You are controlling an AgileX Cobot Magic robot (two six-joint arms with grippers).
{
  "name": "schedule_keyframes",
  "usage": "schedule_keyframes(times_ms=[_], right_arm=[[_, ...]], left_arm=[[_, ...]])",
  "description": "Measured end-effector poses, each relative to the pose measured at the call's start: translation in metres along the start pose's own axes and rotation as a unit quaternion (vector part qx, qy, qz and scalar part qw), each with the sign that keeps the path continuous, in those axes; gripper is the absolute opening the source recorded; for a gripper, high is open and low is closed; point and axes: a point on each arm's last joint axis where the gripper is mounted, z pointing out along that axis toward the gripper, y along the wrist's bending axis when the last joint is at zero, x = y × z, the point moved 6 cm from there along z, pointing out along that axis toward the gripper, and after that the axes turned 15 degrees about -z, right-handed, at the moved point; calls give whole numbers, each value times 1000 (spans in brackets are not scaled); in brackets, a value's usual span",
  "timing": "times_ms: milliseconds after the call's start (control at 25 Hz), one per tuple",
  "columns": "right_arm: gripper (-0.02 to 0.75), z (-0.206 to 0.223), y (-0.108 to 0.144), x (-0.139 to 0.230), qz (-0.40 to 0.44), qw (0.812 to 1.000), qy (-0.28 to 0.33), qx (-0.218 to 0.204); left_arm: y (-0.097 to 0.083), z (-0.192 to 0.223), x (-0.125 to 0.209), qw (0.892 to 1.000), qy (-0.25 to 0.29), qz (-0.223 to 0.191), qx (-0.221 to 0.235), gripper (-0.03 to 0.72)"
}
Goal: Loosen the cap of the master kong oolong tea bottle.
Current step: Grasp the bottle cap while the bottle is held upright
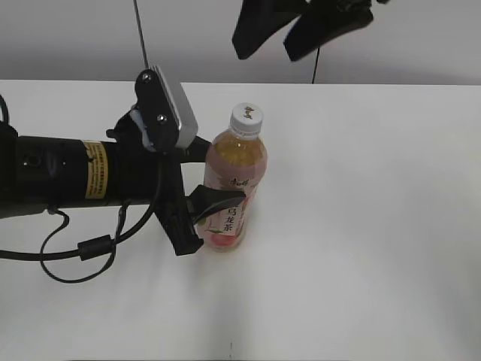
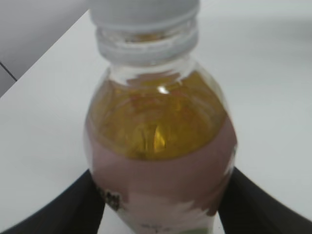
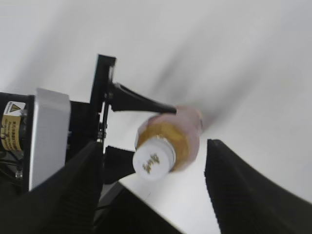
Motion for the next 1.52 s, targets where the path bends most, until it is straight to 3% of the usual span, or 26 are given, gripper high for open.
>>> schedule_keyframes(times_ms=[200, 480, 640, 880, 1520], right_arm=[[493, 9, 5, 7, 159, 986, 35, -25], [493, 27, 10, 9, 249, 966, 58, -48], [494, 43, 12, 12, 259, 961, 79, -47], [494, 46, 2, 16, 257, 963, 87, -11], [468, 49, 3, 17, 258, 962, 90, -12]], left_arm=[[-1, 0, -1, 1000, -2, 0, 2, 421], [-1, 0, 0, 1000, -2, 4, 4, 421], [-2, 0, 0, 1000, 0, 7, 5, 421], [-2, 0, 0, 1000, 0, 9, 7, 421], [-2, 0, 0, 1000, 1, 9, 7, 421]])
